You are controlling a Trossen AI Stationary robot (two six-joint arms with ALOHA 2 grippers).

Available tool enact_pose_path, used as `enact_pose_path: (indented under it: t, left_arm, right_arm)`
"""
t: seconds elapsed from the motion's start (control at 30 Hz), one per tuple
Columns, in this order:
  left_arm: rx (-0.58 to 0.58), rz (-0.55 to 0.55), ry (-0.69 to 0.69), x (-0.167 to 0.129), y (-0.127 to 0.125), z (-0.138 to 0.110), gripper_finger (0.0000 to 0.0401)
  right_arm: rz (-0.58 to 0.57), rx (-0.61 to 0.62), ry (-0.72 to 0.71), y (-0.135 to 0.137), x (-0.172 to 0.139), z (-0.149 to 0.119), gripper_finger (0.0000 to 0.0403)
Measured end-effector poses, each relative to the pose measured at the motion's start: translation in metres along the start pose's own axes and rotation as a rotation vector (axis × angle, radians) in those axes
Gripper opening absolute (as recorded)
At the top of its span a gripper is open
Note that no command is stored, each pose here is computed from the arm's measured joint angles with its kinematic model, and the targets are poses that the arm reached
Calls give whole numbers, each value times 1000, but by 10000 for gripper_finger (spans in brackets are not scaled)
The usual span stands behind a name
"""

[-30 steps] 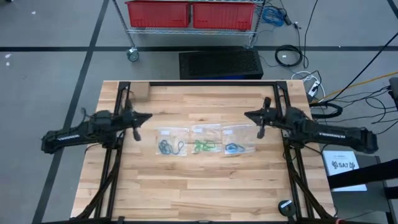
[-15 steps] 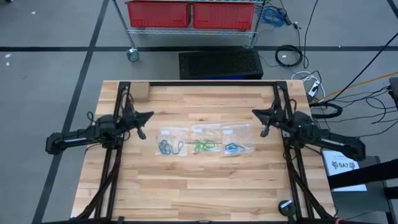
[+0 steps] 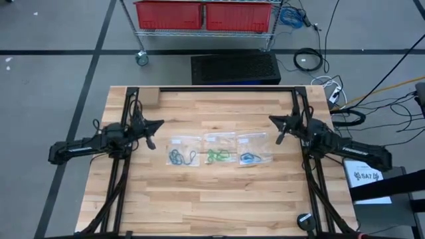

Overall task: Sort rubber bands
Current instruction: Return to Home Position

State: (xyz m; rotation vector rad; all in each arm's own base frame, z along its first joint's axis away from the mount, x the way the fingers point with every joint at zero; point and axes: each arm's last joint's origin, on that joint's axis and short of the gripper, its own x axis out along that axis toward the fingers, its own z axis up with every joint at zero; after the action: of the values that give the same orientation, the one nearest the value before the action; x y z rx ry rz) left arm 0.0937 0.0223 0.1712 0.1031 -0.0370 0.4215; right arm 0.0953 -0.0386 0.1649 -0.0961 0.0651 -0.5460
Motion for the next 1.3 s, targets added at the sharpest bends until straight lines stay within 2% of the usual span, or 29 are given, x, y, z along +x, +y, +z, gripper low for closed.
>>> enact_pose_path:
  t: [0.23,0.43,1.3]
  left_arm:
    - [-12,-1,11,1,0,-1,18]
    - [-69,-1,17,1,0,-2,19]
    - [-70,0,19,1,0,-2,20]
  right_arm:
    - [-7,-7,14,0,1,-1,0]
    - [-7,116,14,0,1,-1,0]
    - [-7,112,14,0,1,-1,0]
